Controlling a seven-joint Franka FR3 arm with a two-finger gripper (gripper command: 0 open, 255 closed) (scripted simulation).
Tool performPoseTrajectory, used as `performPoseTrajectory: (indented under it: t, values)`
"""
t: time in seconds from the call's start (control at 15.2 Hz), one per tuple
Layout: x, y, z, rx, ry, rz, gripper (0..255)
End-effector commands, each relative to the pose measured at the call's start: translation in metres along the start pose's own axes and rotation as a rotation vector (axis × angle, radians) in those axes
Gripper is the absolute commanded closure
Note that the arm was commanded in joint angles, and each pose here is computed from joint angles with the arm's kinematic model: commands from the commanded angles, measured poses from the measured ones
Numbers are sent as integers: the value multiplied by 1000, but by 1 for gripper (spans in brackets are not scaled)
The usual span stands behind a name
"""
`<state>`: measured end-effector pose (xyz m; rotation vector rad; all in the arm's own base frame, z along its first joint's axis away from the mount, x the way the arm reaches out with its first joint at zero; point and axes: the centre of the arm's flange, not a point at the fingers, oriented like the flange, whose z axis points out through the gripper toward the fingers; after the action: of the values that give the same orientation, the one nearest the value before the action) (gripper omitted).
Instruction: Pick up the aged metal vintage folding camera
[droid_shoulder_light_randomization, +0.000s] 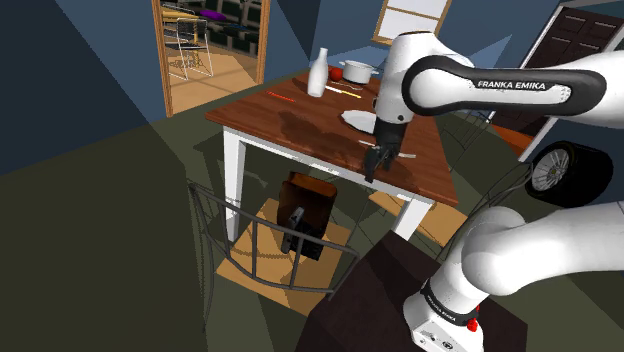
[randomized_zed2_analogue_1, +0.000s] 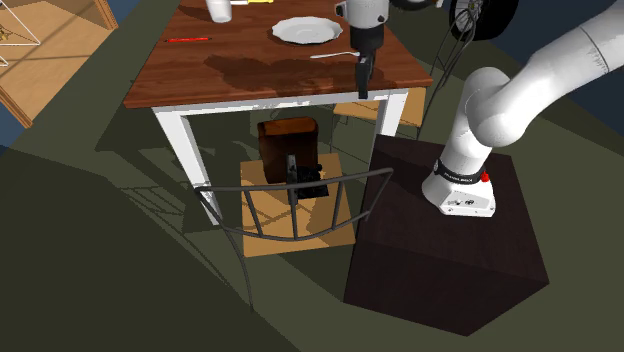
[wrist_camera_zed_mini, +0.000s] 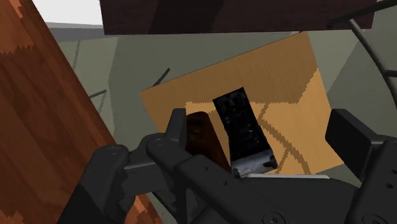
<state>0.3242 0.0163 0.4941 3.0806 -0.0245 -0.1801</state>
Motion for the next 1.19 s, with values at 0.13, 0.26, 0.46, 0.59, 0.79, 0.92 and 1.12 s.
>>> performPoseTrajectory:
  t: [0.13, 0.26, 0.46, 0.59, 0.79, 0.92, 1.12]
  values:
    - [28, 0, 48, -3, 2, -41, 0]
    - [40, -2, 71, -5, 1, -61, 0]
    - [60, -6, 105, -7, 1, -91, 0]
    - [72, -8, 128, -9, 0, -112, 0]
    - [91, -13, 163, -11, -1, -142, 0]
    - [104, -16, 186, -13, -1, -162, 0]
    - [123, -21, 221, -15, -2, -192, 0]
